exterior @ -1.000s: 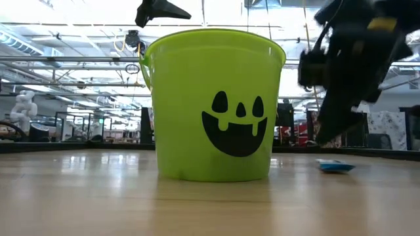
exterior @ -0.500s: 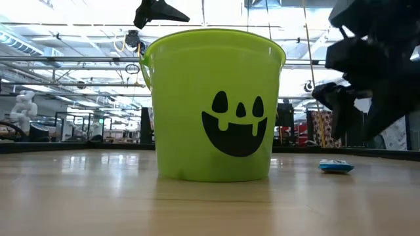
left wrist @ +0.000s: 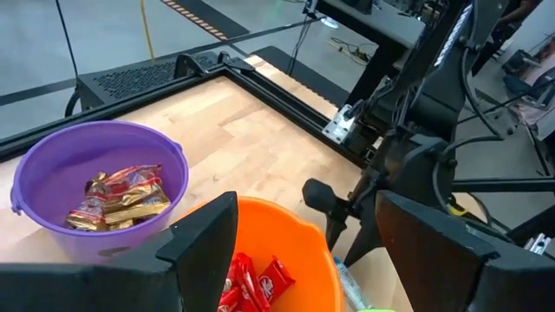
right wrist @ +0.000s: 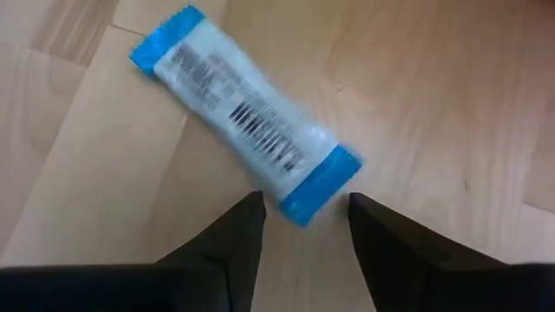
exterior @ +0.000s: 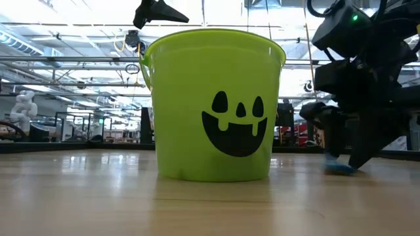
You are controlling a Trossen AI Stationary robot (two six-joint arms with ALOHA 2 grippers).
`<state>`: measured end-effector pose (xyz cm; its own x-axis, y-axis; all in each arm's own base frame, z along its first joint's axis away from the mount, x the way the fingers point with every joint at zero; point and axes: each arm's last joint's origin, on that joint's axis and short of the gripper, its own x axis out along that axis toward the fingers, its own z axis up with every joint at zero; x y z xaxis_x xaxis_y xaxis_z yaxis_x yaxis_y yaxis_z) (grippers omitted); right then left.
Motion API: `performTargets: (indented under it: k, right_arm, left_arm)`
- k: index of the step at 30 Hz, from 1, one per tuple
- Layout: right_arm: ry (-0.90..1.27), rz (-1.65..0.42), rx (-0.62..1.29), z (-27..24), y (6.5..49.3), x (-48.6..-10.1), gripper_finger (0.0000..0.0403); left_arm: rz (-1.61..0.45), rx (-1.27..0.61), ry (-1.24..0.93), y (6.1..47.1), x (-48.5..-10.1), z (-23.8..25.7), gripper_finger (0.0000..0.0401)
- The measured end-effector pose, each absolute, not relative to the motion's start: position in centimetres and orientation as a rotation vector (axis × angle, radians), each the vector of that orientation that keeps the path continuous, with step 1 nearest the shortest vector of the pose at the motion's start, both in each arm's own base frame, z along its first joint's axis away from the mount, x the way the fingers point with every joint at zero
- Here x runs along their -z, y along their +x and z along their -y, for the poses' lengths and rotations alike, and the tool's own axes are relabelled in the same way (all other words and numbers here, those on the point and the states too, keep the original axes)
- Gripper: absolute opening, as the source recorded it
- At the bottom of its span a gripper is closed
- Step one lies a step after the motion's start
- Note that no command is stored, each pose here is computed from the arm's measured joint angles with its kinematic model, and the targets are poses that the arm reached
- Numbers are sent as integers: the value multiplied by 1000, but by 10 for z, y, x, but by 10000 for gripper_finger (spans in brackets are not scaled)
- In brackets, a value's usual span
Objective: Sort candy by brand, put in halloween buckets
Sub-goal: Put blue chocolate bar into the green bucket
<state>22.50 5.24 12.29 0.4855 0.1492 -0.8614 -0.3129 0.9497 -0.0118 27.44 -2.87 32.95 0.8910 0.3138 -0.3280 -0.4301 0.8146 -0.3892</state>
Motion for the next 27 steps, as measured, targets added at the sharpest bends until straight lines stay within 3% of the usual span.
performTargets:
  k: [5,12,20,23,27]
  right_arm:
    - [-159,-1039,-320,-54,226,-120,141]
    - [-88,-1036,-297,-55,224,-124,67]
    - [212,-1088,-457,-62,219,-128,26]
    - [361,-1114,-475,-65,219,-131,17]
    - [303,-1007,-427,-67,222,-142,41]
  left_arm:
    - [-255,-401,-474,274,-330,29,278]
    - [-250,-406,-496,274,-329,29,278]
    - [-250,-407,-497,274,-330,29,278]
    - [-250,-407,-497,274,-329,29,278]
    - [-251,-406,-491,274,-329,29,278]
